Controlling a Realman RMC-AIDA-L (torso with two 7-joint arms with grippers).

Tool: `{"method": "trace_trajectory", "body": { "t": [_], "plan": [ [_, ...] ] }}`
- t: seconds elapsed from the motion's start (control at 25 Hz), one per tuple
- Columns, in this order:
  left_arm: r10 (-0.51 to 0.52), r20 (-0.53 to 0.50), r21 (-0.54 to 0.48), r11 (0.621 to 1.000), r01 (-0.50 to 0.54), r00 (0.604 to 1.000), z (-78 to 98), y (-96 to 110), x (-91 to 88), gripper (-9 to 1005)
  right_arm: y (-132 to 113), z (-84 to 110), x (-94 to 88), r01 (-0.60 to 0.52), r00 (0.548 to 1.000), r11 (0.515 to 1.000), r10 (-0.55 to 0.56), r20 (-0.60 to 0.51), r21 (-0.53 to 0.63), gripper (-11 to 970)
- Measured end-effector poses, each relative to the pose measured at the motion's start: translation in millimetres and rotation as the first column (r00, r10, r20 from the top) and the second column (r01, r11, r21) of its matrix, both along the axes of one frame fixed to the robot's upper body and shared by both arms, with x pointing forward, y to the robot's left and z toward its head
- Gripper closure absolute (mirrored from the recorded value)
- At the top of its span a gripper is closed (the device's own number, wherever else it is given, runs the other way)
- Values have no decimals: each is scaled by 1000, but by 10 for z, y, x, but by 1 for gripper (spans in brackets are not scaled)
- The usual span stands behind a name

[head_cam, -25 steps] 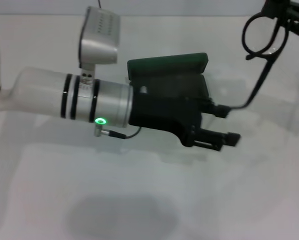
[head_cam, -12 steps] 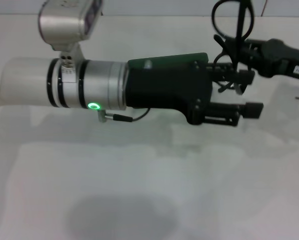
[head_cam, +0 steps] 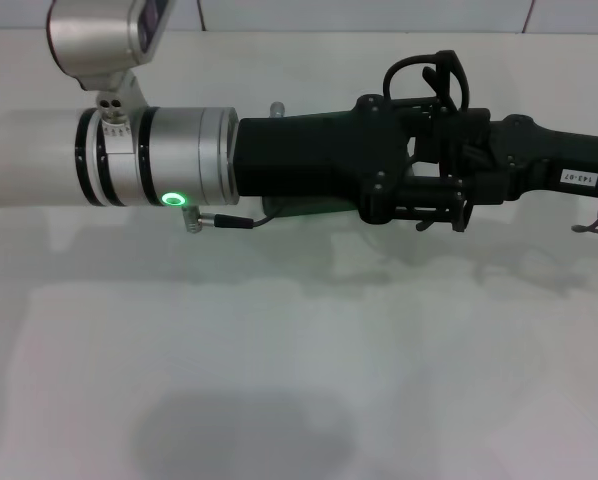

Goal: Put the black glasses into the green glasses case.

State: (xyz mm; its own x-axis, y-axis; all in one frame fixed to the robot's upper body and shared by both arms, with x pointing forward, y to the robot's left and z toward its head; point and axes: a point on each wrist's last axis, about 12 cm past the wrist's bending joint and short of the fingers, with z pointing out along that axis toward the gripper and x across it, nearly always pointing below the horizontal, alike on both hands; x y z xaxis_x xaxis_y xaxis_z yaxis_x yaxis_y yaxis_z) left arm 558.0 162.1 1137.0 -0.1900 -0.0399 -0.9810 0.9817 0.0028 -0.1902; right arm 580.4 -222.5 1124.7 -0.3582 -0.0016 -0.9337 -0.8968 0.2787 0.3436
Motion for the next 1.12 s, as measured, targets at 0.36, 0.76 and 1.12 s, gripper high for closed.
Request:
{"method": "trace_trajectory", "body": {
  "t": [0.36,0.76,1.12],
  "plan": [
    [8,4,10,1000,-8,1000,4,35,19,272,67,26,-11,-48,999,999,48,6,-4,846],
    [32,0,8,999,-32,999,-19,109,8,272,28,11,7,-11,1000,1000,11,10,-6,845],
    [368,-25,-111,923,-368,930,-196,689,-27,272,-108,83,82,96,971,988,-67,231,-119,845]
  ]
}}
